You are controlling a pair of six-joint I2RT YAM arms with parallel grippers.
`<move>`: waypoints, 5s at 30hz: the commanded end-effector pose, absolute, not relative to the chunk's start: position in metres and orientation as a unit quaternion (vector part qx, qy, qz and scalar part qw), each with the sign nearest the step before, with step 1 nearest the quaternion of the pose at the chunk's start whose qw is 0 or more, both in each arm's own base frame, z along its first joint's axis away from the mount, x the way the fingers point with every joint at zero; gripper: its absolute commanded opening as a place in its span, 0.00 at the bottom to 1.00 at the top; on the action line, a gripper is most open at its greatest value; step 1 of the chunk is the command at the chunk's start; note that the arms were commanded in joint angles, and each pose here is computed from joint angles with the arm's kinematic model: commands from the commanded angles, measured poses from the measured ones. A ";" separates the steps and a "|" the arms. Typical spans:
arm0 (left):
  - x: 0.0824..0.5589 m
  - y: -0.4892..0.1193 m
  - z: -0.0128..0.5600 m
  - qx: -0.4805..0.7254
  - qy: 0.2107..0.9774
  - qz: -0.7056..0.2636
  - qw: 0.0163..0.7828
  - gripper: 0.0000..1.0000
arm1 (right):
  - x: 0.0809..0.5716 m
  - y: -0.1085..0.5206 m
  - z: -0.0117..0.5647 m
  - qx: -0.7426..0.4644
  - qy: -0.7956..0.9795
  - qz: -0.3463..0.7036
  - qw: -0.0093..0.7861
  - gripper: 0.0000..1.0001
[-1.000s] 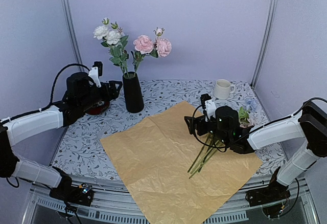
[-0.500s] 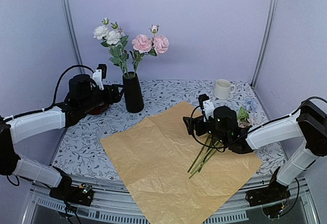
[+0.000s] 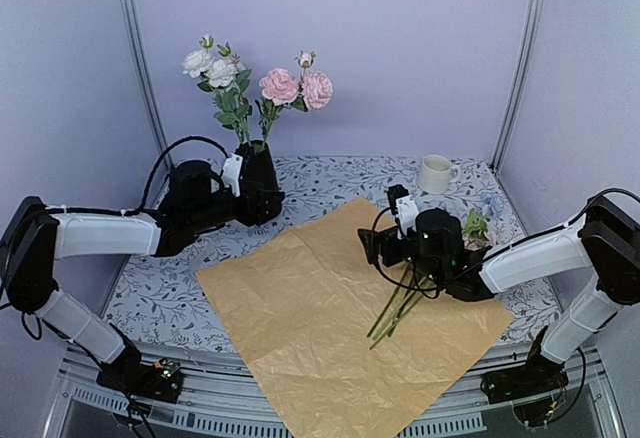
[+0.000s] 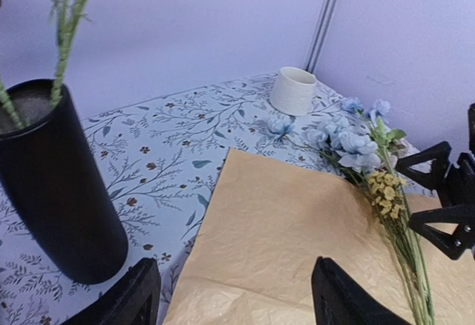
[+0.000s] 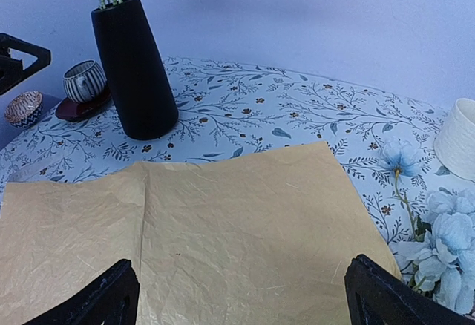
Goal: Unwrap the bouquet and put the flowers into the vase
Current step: Pick up the fake flower from the flattened wrapping paper.
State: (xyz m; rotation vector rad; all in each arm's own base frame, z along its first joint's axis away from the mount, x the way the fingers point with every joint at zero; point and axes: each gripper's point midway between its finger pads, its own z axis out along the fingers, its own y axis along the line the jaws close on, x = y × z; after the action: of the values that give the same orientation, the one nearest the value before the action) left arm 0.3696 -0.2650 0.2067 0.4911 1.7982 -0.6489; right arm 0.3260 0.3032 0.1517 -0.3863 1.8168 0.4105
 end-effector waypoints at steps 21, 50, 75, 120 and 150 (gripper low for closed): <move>0.329 -0.282 0.191 0.228 0.692 -0.298 0.616 0.71 | 0.325 0.325 0.154 -0.186 0.768 0.146 0.595 0.99; 0.322 -0.289 0.193 0.239 0.690 -0.281 0.623 0.71 | 0.328 0.321 0.157 -0.158 0.774 0.125 0.600 0.99; 0.319 -0.291 0.194 0.242 0.688 -0.277 0.626 0.71 | 0.318 0.334 0.164 -0.161 0.770 0.143 0.600 0.99; 0.319 -0.291 0.195 0.240 0.688 -0.271 0.629 0.71 | 0.320 0.333 0.166 -0.180 0.764 0.137 0.605 0.99; 0.318 -0.292 0.196 0.242 0.687 -0.271 0.630 0.72 | 0.325 0.330 0.163 -0.169 0.772 0.138 0.597 0.99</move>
State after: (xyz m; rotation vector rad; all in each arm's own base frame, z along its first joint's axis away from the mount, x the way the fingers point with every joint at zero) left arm 0.3228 -0.2893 0.1874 0.5446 1.6034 -0.6187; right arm 0.3204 0.3254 0.1551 -0.4130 1.8010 0.3030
